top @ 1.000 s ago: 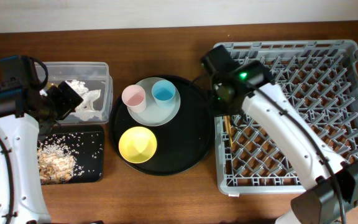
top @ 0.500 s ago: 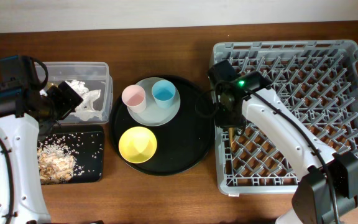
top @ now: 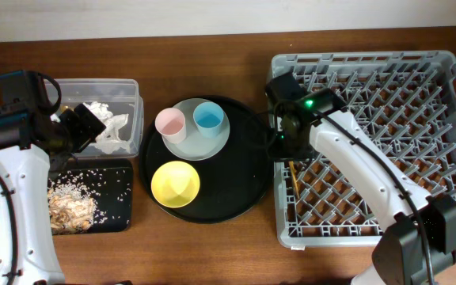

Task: Sort waste into correct bins and load items into the dishwasher rack
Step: 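Move the right gripper to the blue cup and grasp it, then lift the blue cup with the right gripper over the rack, then tilt and lower the blue cup into the rack's back corner, then release the blue cup and withdraw the right gripper toward the tray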

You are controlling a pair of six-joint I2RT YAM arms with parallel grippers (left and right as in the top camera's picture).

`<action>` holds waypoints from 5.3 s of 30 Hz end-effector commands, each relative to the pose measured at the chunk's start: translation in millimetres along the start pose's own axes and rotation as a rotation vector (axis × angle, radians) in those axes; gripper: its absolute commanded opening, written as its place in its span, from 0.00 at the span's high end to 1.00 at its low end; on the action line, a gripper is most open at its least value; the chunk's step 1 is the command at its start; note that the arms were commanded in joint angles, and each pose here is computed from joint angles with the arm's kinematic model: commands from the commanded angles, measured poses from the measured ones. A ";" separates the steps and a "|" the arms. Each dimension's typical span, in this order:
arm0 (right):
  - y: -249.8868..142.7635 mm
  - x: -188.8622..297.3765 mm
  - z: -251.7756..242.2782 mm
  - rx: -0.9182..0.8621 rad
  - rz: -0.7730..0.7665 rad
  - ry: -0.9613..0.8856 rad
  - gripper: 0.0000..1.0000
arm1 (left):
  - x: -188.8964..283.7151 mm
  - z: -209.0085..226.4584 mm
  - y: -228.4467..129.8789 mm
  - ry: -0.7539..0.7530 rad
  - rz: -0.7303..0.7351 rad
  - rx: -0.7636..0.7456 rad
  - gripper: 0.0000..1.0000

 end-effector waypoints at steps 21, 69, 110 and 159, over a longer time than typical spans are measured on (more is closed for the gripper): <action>94.8 9.3 155.9 0.716 -0.617 0.092 0.64 | 7.3 -0.7 1.1 -0.014 -0.017 0.000 0.01; 149.6 3.7 -73.2 0.251 -0.588 1.286 0.96 | 7.3 -0.7 1.1 -0.014 -0.017 0.000 0.01; 139.4 -41.7 -90.5 0.154 -0.550 1.234 0.96 | 7.3 -0.7 1.1 -0.014 -0.017 0.000 0.01; -24.9 4.8 -4.0 0.100 -0.214 0.011 0.54 | 7.3 -0.7 1.1 -0.014 -0.017 0.000 0.01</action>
Point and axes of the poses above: each gripper's point midway between its finger pads, its own x axis back along the fingers, its own z axis along the line the jaws close on, y = z × x, the point moved 2 cm from there along x, back along the fingers, and after that the axes turned 5 degrees about x, right-handed, at the moved point
